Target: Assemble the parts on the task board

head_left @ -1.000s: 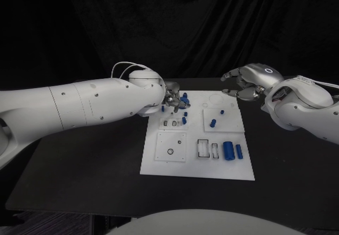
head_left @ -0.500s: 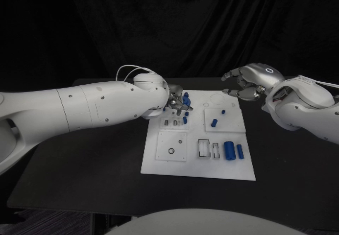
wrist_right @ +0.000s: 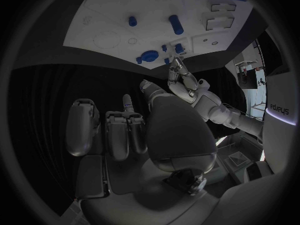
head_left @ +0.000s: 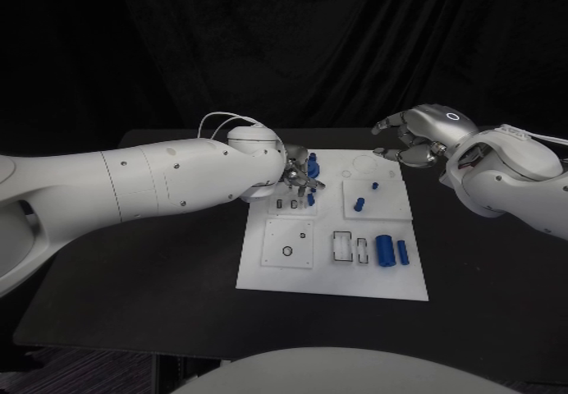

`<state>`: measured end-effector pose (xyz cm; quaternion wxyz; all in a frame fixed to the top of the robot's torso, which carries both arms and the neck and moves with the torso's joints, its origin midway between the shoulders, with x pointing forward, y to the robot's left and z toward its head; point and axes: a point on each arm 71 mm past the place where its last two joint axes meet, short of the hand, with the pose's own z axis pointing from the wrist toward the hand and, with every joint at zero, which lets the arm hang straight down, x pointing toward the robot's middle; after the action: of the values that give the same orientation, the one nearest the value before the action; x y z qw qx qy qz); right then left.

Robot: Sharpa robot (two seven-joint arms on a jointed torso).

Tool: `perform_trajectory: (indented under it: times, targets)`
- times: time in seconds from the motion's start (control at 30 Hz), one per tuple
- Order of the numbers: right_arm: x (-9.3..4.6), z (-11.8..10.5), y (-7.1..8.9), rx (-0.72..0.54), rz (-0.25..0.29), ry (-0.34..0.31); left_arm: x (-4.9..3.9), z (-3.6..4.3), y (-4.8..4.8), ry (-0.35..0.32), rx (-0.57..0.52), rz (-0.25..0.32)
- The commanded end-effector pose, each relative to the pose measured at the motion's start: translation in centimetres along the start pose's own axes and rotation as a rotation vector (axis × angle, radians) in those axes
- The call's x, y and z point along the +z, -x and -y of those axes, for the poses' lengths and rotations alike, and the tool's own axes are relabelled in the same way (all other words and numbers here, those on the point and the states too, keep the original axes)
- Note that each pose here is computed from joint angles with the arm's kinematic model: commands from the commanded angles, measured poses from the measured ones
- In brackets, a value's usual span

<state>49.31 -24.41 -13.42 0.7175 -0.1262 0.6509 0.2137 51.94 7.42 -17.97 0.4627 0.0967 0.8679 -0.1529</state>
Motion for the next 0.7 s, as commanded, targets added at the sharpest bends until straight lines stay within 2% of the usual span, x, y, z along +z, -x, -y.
perform_trajectory:
  times: [0.03,0.7]
  targets:
    - [-0.05,0.07,-0.10,-0.001,-0.007,-0.017,0.12,0.15,-0.30,-0.004,0.008,-0.016]
    - [-0.01,0.11,-0.18,-0.003,-0.018,-0.022,0.60,0.31,-1.06,-0.017,0.006,-0.036]
